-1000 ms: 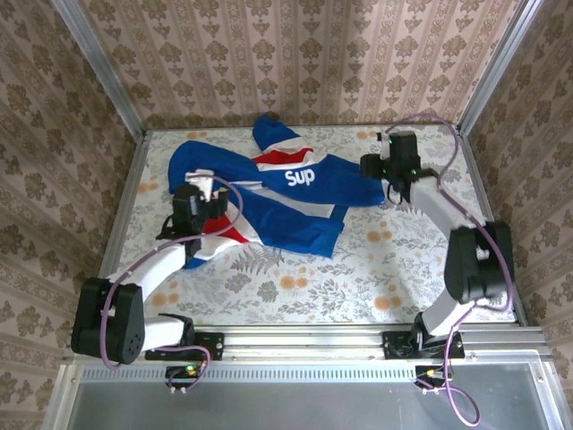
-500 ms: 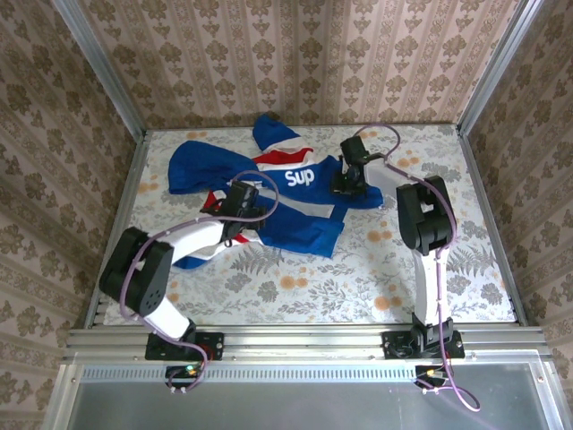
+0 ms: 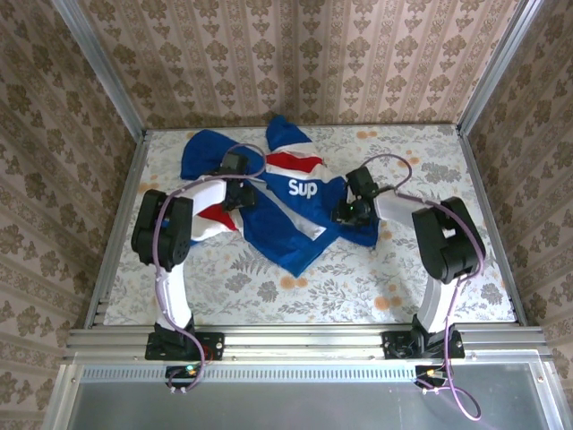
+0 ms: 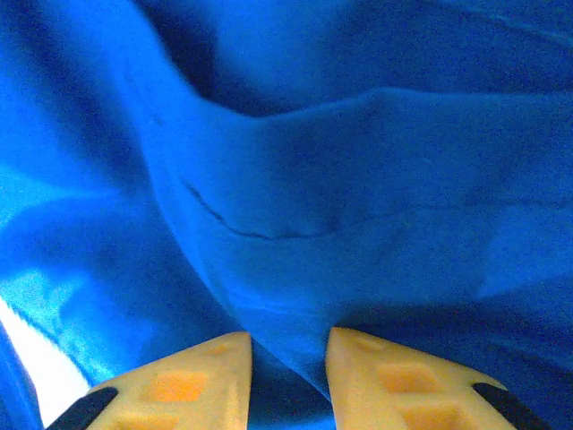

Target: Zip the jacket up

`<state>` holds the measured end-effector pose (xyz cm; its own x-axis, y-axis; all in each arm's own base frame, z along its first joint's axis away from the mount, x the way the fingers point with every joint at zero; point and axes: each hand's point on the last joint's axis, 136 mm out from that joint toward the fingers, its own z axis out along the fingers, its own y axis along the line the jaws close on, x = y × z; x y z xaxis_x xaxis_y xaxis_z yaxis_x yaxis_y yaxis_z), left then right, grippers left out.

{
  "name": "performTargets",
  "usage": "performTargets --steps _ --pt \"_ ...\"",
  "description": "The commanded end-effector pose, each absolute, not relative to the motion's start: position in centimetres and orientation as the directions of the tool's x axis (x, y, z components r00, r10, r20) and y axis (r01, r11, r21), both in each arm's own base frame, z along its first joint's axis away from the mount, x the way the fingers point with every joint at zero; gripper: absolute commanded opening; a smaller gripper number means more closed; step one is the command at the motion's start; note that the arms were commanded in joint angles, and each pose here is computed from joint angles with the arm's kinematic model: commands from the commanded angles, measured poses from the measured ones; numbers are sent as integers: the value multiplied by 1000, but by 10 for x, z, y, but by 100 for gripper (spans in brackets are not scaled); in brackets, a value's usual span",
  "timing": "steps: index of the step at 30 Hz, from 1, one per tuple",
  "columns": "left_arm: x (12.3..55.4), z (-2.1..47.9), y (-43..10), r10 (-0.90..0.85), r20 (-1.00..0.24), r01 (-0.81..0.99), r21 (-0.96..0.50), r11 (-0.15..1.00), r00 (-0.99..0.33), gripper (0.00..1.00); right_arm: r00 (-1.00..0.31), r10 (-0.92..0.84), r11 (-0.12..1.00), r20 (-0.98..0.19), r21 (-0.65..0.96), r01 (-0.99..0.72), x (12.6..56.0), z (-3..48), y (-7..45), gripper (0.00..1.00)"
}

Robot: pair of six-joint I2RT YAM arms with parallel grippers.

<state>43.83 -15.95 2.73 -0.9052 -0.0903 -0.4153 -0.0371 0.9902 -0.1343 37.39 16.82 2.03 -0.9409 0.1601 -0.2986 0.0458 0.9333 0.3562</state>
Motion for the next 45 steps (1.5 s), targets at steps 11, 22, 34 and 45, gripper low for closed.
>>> performTargets --steps 11,22,34,45 --pt "450 75 -232 61 -450 193 -253 948 -891 59 -937 -3 892 -350 422 -160 311 85 256 40" --pt "349 98 -201 52 -417 165 -239 957 -907 52 -924 -152 900 -351 336 -276 348 81 257 42" --pt "226 21 -235 19 -343 111 -253 961 -939 33 -967 -36 873 -253 463 -154 419 35 285 37" --pt "211 0 -182 22 -282 71 -167 983 -959 26 -948 204 895 -243 439 80 433 28 193 37"
